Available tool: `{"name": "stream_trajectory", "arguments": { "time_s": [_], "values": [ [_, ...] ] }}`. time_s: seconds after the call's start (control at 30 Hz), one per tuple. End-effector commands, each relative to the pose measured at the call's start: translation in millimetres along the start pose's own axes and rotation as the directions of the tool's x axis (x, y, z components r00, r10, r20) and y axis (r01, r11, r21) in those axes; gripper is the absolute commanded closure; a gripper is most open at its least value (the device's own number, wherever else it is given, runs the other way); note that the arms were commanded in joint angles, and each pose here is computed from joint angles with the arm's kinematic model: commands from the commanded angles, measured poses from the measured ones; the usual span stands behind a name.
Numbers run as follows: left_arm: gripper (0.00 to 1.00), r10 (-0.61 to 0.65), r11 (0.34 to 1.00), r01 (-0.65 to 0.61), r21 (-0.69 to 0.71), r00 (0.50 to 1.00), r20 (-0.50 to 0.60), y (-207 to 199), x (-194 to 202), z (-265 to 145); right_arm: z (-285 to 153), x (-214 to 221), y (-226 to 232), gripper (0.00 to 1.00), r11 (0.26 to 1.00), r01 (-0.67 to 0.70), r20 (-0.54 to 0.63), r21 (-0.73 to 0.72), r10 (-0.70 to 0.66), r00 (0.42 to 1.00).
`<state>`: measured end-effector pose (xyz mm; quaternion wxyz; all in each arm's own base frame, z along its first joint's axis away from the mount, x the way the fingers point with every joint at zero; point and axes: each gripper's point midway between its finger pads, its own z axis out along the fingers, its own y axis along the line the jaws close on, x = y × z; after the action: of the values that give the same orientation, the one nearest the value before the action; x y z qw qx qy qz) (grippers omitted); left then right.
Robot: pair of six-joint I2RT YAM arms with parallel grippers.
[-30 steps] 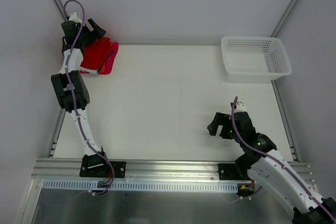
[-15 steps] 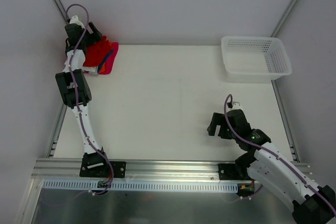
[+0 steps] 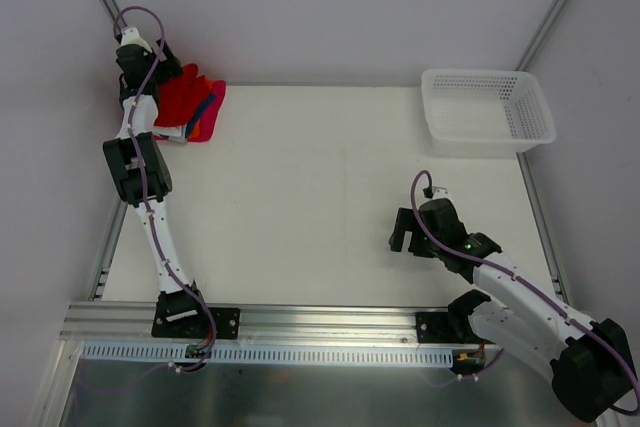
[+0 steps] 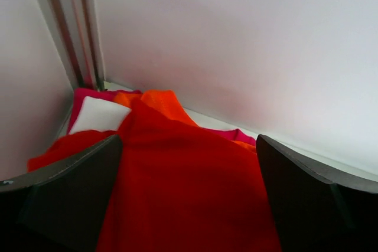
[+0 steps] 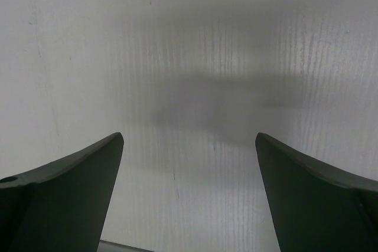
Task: Fold and stack the t-shirts
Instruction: Put the neatly folded tshirt into the corner of the board with the left arm
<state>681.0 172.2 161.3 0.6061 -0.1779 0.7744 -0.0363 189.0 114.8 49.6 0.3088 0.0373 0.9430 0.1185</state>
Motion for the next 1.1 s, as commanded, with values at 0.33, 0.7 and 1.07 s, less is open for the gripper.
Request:
{"name": "stream_trajectory", "arguments": {
  "time_s": [0.33,0.7,1.07],
  "values": [
    [0.01,-0.096,0.990,0.094,0.102,0.995,0.024,18.8,14.3,5.8,-21.4,-20.6,4.6,0.01,0.999,-0.016,0.104,-0.034,0.020,0.994],
    [0.01,-0.195,0.911,0.104,0.400,0.962,0.193,-79.4,-103.0,-34.5,-38.9,-15.5,5.8,0.01,0.997,-0.042,0.137,-0.070,0.051,0.989],
    [0.01,-0.122,0.920,-0.025,0.391,0.930,0.347,-96.4,-178.0,-87.7,-44.1,0.9,-1.1,0.01,0.996,-0.053,0.127,-0.077,0.063,0.990]
  ]
}}
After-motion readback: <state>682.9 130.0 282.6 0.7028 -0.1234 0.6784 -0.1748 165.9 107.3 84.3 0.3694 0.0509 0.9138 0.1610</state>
